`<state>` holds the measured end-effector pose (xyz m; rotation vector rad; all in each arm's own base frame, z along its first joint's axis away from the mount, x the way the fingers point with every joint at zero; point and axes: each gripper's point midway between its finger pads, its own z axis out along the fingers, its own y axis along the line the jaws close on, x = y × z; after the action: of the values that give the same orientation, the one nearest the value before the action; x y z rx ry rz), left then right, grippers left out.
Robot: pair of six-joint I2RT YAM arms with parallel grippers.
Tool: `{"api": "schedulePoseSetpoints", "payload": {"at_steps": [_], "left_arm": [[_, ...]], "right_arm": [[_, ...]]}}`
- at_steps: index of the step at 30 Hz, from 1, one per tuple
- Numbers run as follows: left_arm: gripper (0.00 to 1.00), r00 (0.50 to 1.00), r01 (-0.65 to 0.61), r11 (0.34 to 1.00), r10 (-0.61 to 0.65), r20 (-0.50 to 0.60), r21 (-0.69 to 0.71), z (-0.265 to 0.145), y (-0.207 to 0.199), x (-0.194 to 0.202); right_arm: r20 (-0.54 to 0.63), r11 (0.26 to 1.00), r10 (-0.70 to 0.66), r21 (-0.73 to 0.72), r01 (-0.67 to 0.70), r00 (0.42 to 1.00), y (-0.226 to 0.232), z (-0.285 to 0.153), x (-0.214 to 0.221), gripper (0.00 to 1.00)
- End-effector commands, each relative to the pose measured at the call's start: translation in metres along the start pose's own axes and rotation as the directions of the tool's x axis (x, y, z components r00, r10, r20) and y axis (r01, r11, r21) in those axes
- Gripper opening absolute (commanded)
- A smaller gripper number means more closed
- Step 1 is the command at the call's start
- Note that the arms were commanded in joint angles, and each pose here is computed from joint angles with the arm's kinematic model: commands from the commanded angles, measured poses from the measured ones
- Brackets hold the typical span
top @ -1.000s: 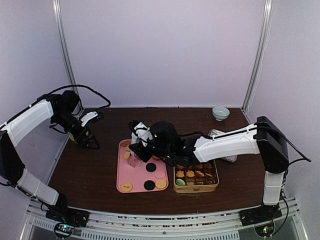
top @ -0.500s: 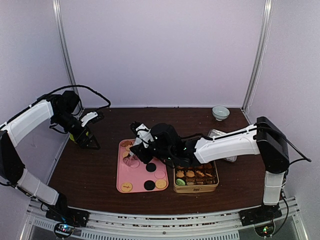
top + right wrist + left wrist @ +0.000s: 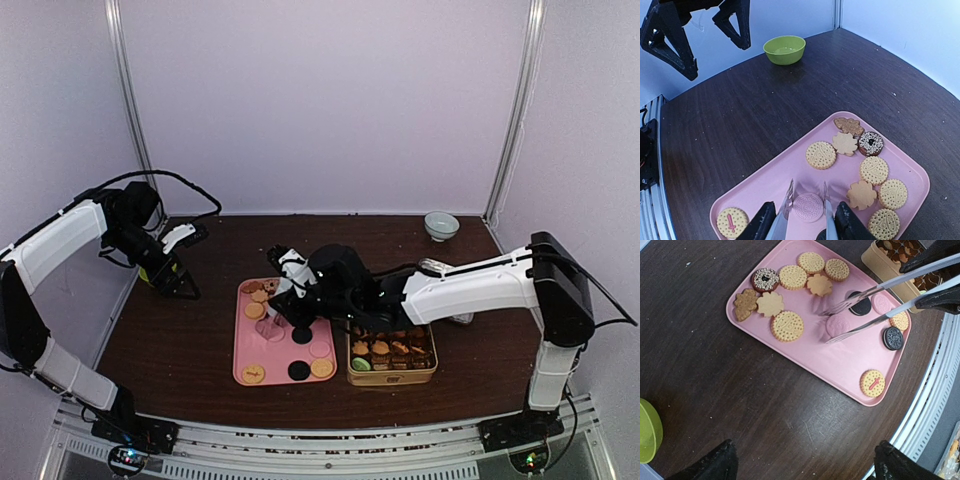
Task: Pack the cookies
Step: Pick up the fake cookies from the plate, then place the fake cookies in the empty pocket of the box.
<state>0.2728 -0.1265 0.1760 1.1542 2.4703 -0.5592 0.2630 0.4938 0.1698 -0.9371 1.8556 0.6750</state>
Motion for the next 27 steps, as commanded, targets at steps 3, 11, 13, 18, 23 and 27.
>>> {"api": "schedulePoseSetpoints", "payload": {"at_steps": [3,11,13,18,23,27], "left_arm": [[0.98,0.999,-0.008,1.0,0.008,0.036,0.011,-0.002,-0.002,-0.004],[0.98,0.999,-0.011,1.0,0.011,0.044,0.013,-0.004,-0.002,-0.008],[0.98,0.999,-0.01,1.0,0.009,0.044,0.015,-0.003,-0.002,-0.008],[0.98,0.999,-0.009,1.0,0.008,0.045,0.013,-0.004,-0.002,-0.008],[0.98,0.999,-0.01,1.0,0.01,0.046,0.009,-0.004,-0.002,-0.008],[0.98,0.999,-0.011,1.0,0.01,0.046,0.009,-0.005,-0.001,-0.008]], "right_arm": [[-0.057,0.999,-0.031,-0.029,0.03,0.998,0.008,-0.007,0.003,0.38],[-0.025,1.0,-0.028,-0.011,0.028,0.999,0.007,-0.01,-0.017,0.28],[0.007,1.0,-0.021,-0.017,0.021,1.0,0.008,-0.014,-0.03,0.24],[0.093,0.999,-0.013,-0.031,0.016,0.996,0.012,-0.03,-0.07,0.18],[0.149,0.999,-0.01,-0.037,0.015,0.989,0.011,-0.05,-0.095,0.15],[0.165,1.0,-0.002,-0.015,0.004,0.986,0.001,-0.073,-0.101,0.12]]}}
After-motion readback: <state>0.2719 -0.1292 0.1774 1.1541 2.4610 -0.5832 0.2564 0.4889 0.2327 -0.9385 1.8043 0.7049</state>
